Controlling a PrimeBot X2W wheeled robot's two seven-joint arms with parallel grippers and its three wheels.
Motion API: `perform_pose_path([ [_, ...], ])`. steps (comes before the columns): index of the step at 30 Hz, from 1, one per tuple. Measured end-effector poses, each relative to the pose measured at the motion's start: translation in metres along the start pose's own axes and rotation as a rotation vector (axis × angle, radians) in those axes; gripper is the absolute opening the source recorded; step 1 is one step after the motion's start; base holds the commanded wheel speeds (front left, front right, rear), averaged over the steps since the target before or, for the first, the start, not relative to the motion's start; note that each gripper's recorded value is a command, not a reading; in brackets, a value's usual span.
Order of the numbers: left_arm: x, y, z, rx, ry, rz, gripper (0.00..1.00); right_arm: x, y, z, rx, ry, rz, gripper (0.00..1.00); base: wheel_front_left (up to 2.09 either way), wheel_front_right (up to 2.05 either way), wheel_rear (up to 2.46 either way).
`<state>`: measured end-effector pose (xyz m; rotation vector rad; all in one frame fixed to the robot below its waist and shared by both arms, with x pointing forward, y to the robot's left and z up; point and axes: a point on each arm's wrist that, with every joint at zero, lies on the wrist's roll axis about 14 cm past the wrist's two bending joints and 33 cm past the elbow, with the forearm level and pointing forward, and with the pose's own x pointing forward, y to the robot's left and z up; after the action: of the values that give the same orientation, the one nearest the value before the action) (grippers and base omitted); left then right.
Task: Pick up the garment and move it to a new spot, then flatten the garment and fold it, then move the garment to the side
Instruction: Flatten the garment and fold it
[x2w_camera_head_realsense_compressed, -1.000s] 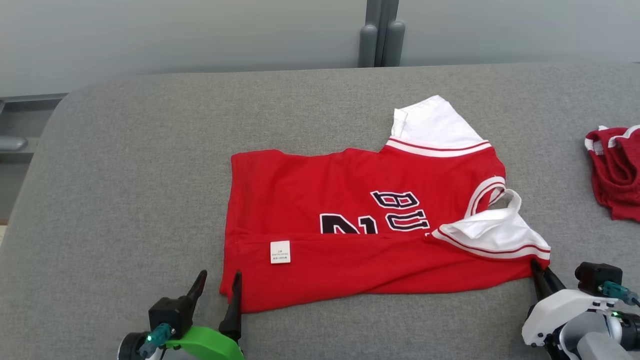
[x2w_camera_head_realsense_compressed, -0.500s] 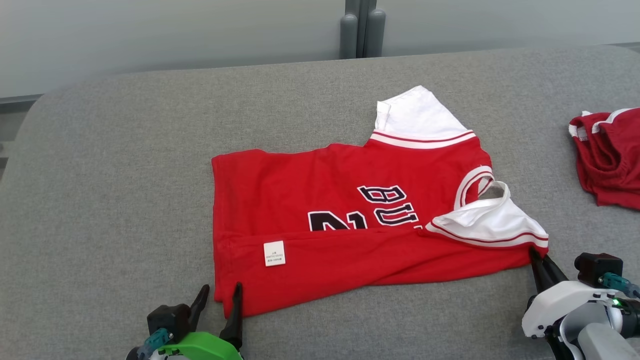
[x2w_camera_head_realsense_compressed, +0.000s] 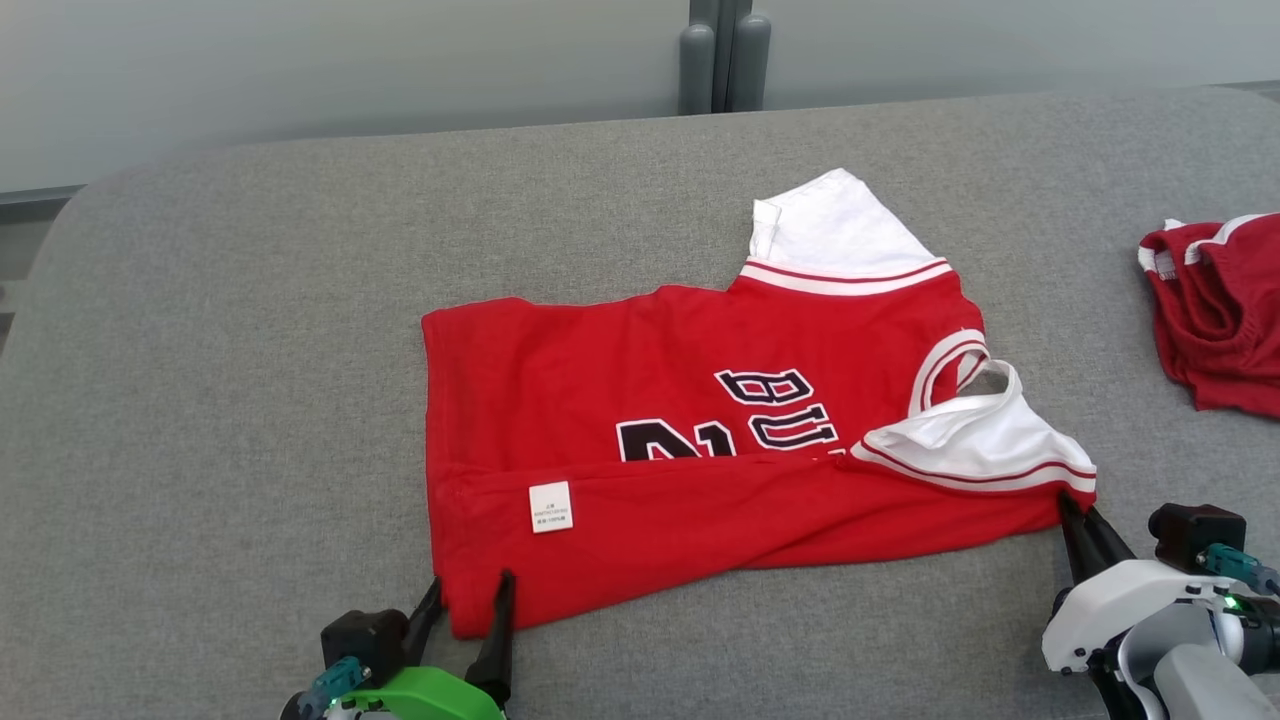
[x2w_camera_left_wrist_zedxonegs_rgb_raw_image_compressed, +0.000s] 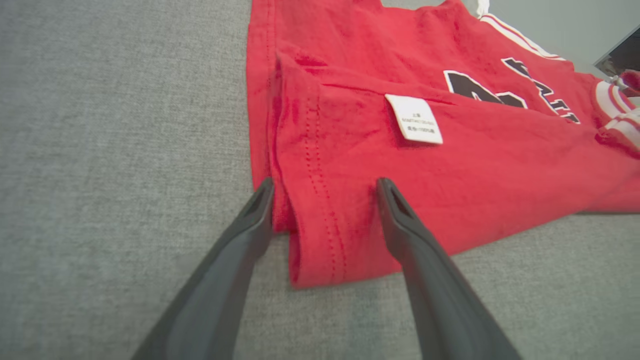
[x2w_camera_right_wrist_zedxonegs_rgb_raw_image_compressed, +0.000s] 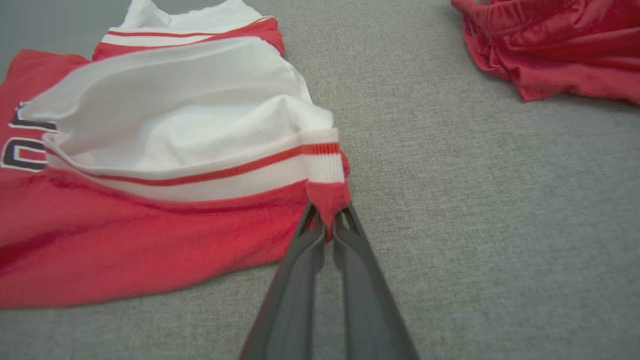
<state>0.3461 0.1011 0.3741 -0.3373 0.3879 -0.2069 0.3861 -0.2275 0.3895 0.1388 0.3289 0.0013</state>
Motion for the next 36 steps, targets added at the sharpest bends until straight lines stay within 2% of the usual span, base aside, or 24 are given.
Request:
perform_pose_path([
  [5,0.001,-0.008,0.002,-0.002,-0.007,-0.024,1.00,0.000,0.000,0.002,0.001,-0.006,0.000,0.00,0.00,0.00,0.00],
  [6,0.001,-0.009,0.003,-0.002,-0.009,-0.027,0.96,0.000,0.000,0.002,0.001,-0.007,0.000,0.00,0.00,0.00,0.00],
  [8,0.000,-0.011,0.003,0.001,-0.010,-0.034,0.75,0.000,0.001,0.003,0.002,-0.009,0.001,0.00,0.00,0.00,0.00],
  [9,0.000,-0.012,0.002,0.000,-0.008,-0.036,0.58,0.000,0.001,0.003,0.003,-0.009,0.001,0.00,0.00,0.00,0.00],
  [10,0.000,-0.011,0.002,-0.002,-0.007,-0.034,0.48,0.000,0.001,0.003,0.003,-0.009,0.001,0.00,0.00,0.00,0.00],
  [11,0.000,-0.011,0.001,-0.005,-0.007,-0.034,0.42,0.000,0.001,0.003,0.002,-0.009,0.001,0.00,0.00,0.00,0.00],
  [13,0.000,-0.012,0.000,-0.007,-0.004,-0.035,0.09,0.000,0.001,0.003,0.002,-0.009,0.002,0.00,0.00,0.00,0.00],
  [14,0.000,-0.012,0.000,-0.009,-0.002,-0.034,0.00,0.000,0.001,0.003,0.002,-0.008,0.002,0.00,0.00,0.00,0.00],
  [24,-0.003,0.000,0.003,-0.064,-0.014,0.011,0.00,-0.003,-0.001,0.011,0.004,-0.036,-0.005,0.00,0.00,0.00,0.00],
  [36,-0.023,0.016,0.003,-0.033,-0.019,0.032,0.00,-0.026,0.002,0.011,0.006,-0.059,-0.002,0.00,0.00,0.00,0.00],
])
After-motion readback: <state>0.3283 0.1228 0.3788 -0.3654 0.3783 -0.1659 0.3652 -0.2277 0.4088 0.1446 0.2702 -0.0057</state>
